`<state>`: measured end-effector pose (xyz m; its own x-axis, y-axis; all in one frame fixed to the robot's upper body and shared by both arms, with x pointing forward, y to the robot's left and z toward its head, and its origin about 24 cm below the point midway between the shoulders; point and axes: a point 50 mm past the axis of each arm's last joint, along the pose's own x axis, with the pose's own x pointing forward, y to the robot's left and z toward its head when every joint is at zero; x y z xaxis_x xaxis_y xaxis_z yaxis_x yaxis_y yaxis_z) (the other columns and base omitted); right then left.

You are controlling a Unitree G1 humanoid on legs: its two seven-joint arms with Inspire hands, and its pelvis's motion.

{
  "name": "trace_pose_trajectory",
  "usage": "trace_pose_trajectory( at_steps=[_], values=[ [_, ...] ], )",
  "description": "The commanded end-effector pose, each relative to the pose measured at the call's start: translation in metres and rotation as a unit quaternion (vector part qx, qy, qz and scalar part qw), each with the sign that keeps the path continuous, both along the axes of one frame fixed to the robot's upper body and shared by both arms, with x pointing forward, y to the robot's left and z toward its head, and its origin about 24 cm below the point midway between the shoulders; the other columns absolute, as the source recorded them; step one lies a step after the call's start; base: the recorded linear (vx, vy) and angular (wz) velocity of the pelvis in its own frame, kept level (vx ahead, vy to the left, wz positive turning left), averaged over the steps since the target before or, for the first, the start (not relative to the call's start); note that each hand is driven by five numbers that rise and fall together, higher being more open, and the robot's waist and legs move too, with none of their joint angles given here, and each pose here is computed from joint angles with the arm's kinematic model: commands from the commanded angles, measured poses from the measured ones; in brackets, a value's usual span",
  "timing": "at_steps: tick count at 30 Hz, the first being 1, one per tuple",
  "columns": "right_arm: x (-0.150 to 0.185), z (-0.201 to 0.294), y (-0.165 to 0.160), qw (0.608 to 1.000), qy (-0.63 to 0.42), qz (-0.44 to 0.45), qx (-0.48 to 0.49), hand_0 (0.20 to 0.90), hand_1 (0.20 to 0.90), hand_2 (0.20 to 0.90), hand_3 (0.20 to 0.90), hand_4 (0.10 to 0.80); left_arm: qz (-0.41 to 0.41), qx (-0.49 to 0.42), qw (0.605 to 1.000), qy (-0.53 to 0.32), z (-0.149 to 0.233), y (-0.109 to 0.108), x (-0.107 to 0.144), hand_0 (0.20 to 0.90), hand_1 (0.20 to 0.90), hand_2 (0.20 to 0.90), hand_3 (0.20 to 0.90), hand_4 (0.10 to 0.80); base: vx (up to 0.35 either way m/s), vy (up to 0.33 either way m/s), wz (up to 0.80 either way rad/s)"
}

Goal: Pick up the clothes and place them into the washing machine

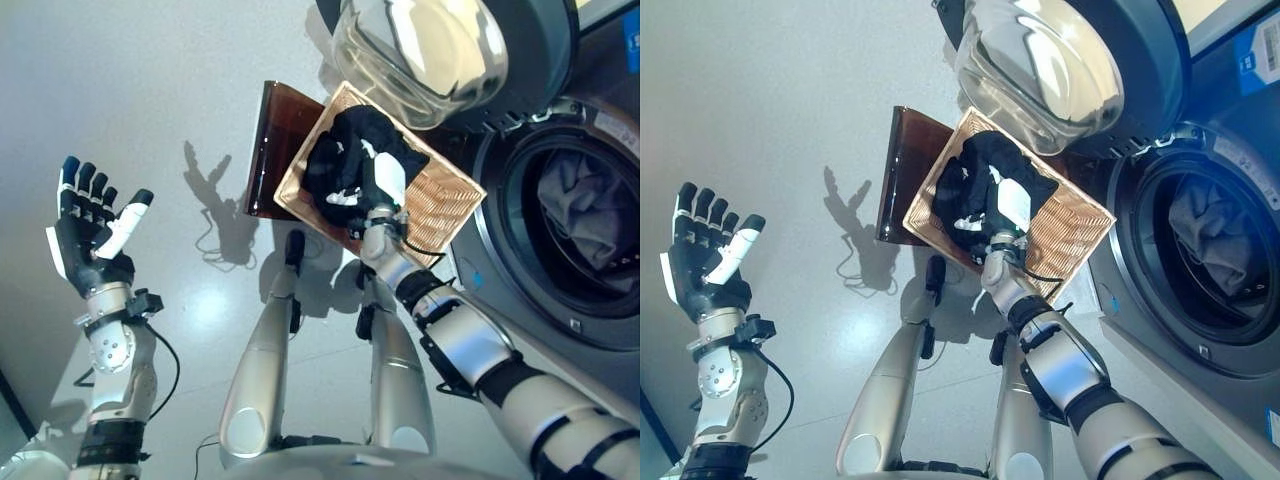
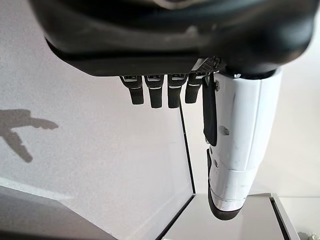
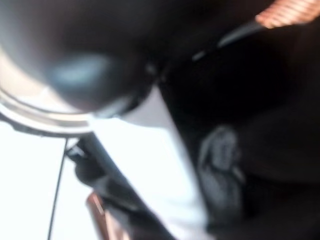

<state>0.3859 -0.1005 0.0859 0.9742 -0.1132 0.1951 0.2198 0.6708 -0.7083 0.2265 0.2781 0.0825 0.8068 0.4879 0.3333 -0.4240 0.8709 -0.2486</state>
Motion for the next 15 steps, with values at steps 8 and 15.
trace_pose_trajectory(
  at_steps=[8,15],
  values=[
    [0.011,0.014,0.000,0.998,0.032,0.028,-0.040,0.200,0.200,0.200,0.200,0.300,0.016,0.080,0.994,-0.074,0.041,0.019,-0.022,0.900,0.900,0.900,0.900,0.800,0.000,0.000,0.00],
    [0.012,0.015,-0.005,0.998,0.027,0.020,-0.050,0.200,0.200,0.200,0.200,0.300,0.021,0.073,0.995,-0.070,0.039,0.021,-0.023,0.900,0.900,0.900,0.900,0.800,0.000,0.000,0.00]
  ],
)
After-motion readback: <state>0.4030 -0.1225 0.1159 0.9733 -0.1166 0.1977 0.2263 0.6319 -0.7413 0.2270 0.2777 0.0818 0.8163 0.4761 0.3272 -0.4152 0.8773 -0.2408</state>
